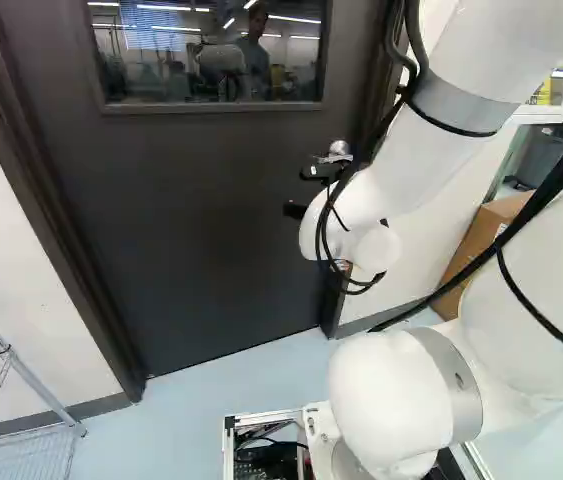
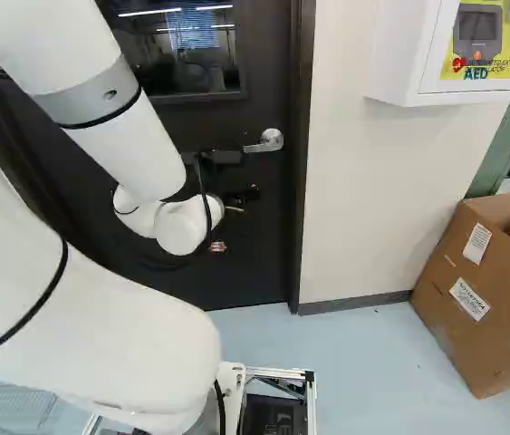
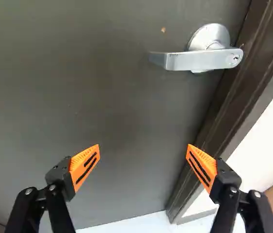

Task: Open the door and move inside

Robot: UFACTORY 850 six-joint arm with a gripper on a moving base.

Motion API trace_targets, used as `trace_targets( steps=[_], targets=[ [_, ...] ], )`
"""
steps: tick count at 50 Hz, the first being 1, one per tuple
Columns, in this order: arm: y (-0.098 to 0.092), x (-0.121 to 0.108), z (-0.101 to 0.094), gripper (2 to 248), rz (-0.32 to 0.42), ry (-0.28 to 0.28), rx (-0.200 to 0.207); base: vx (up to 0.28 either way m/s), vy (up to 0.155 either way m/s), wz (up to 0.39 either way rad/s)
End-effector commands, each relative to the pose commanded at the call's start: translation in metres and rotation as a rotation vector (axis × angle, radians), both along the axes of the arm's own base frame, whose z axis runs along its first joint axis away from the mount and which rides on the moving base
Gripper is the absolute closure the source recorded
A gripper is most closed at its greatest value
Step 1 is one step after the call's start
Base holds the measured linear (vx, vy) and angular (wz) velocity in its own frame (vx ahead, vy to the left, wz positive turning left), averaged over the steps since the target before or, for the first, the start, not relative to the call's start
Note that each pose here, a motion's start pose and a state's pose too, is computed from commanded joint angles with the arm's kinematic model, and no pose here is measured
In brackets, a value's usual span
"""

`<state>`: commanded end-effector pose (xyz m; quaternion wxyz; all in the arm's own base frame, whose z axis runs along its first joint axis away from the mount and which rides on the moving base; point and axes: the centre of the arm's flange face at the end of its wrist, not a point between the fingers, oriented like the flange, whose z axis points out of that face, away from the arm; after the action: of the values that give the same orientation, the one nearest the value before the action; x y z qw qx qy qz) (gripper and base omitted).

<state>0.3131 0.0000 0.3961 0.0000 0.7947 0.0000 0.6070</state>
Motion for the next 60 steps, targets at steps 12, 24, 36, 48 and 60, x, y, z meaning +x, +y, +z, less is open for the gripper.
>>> trace_targets(
  steps=[12,24,36,48,60],
  targets=[
    [0.000,0.007,0.012,3,0.000,-0.031,0.000,0.000,0.000,0.000],
    [0.000,0.012,0.024,3,0.000,-0.063,0.000,0.000,0.000,0.000],
    [0.000,0.015,0.035,3,0.000,-0.094,0.000,0.000,0.000,0.000],
    [0.000,0.017,0.047,3,0.000,-0.126,0.000,0.000,0.000,0.000],
    [0.000,0.021,0.059,3,0.000,-0.156,0.000,0.000,0.000,0.000]
  ],
)
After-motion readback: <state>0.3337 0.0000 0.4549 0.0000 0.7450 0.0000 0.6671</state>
